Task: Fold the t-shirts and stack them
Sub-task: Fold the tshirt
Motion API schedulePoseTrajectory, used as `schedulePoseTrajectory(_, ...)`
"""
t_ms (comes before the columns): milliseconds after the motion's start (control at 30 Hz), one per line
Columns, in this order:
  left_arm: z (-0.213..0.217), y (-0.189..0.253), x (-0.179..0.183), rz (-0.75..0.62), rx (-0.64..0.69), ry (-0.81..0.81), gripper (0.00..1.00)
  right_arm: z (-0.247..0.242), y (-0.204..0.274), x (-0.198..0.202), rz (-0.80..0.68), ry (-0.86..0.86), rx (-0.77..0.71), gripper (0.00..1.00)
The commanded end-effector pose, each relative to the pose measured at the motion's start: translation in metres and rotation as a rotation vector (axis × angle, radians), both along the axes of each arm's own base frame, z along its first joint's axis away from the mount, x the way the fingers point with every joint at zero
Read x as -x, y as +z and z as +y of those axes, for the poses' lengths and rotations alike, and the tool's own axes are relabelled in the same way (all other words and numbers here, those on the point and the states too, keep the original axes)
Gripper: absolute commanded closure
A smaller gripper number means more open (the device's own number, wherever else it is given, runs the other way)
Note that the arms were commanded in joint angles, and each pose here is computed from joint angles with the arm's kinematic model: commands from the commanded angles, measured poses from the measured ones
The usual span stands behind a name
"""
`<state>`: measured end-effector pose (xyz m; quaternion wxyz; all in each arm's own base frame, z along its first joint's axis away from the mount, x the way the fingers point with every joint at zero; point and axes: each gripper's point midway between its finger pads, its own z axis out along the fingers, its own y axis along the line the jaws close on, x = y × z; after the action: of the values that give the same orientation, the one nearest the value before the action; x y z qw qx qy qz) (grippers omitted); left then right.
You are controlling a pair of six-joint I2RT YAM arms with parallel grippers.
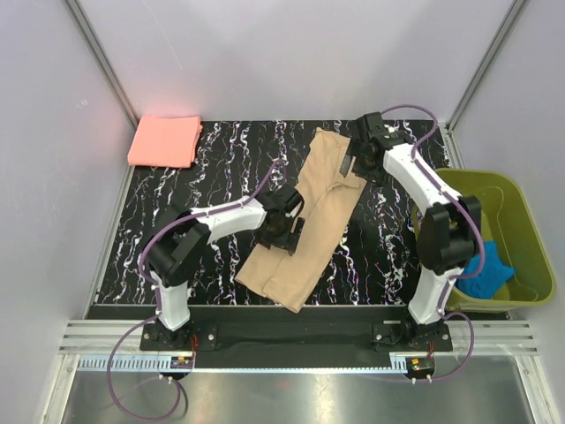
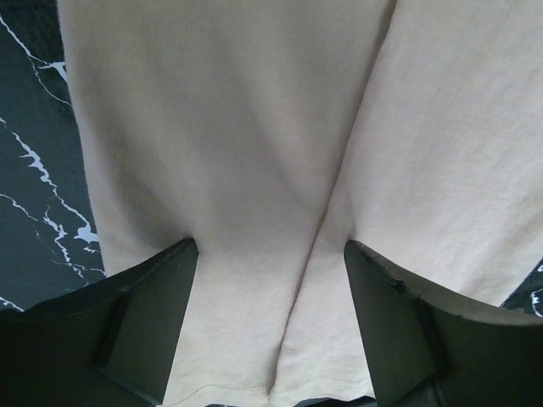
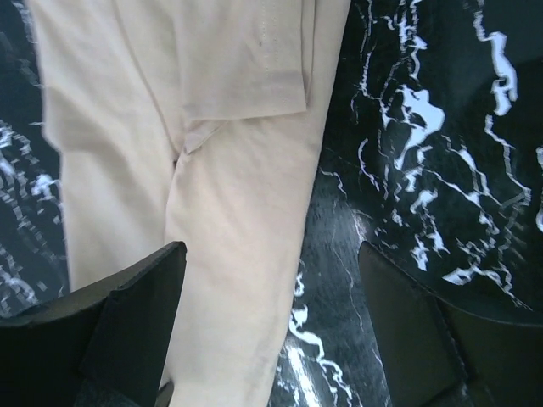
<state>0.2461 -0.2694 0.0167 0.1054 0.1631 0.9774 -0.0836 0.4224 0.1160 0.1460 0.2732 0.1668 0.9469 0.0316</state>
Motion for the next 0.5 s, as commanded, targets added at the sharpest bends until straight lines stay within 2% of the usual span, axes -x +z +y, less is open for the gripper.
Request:
schedulePoseTrajectory(0, 0.007, -0.040, 0.051, 0.201, -0.014, 0.026, 0.23, 0.015, -0.025, -0.033, -0.023, -0.010, -0.028, 0.10)
schedulePoseTrajectory(33, 0.002, -0.041, 0.056, 0.217, 0.006, 0.020, 0.23, 0.020, -0.021, -0.047, -0.055, -0.011, -0.036, 0.11)
schedulePoseTrajectory(100, 0.002, -0.044, 0.065, 0.237, 0.002, 0.021, 0.23, 0.024, -0.046, -0.062, -0.028, -0.010, -0.021, 0.11)
schedulePoseTrajectory(133, 0.000, -0.043, 0.070, 0.257, 0.021, 0.022, 0.23, 0.024, -0.036, -0.075, -0.053, -0.020, 0.000, 0.11)
schedulePoseTrajectory(200, -0.003, -0.045, 0.082, 0.305, 0.059, 0.035, 0.23, 0.021, -0.061, -0.087, -0.016, -0.021, 0.054, 0.11)
schedulePoseTrajectory(233, -0.004, -0.045, 0.085, 0.317, 0.068, 0.039, 0.23, 0.024, -0.049, -0.102, -0.055, -0.017, 0.051, 0.11)
schedulePoseTrajectory(267, -0.004, -0.046, 0.090, 0.332, 0.074, 0.051, 0.23, 0.025, -0.066, -0.108, -0.034, 0.004, 0.075, 0.11)
schedulePoseTrajectory(333, -0.009, -0.042, 0.097, 0.364, 0.113, 0.054, 0.23, 0.029, -0.062, -0.126, -0.078, 0.025, 0.094, 0.11)
schedulePoseTrajectory(400, -0.017, -0.037, 0.100, 0.382, 0.164, 0.069, 0.23, 0.033, -0.087, -0.132, -0.039, 0.065, 0.110, 0.11)
schedulePoseTrajectory(433, -0.021, -0.035, 0.100, 0.387, 0.181, 0.072, 0.23, 0.039, -0.080, -0.142, -0.068, 0.068, 0.101, 0.11)
schedulePoseTrajectory(467, -0.024, -0.032, 0.100, 0.394, 0.198, 0.092, 0.23, 0.041, -0.100, -0.143, -0.036, 0.081, 0.107, 0.11)
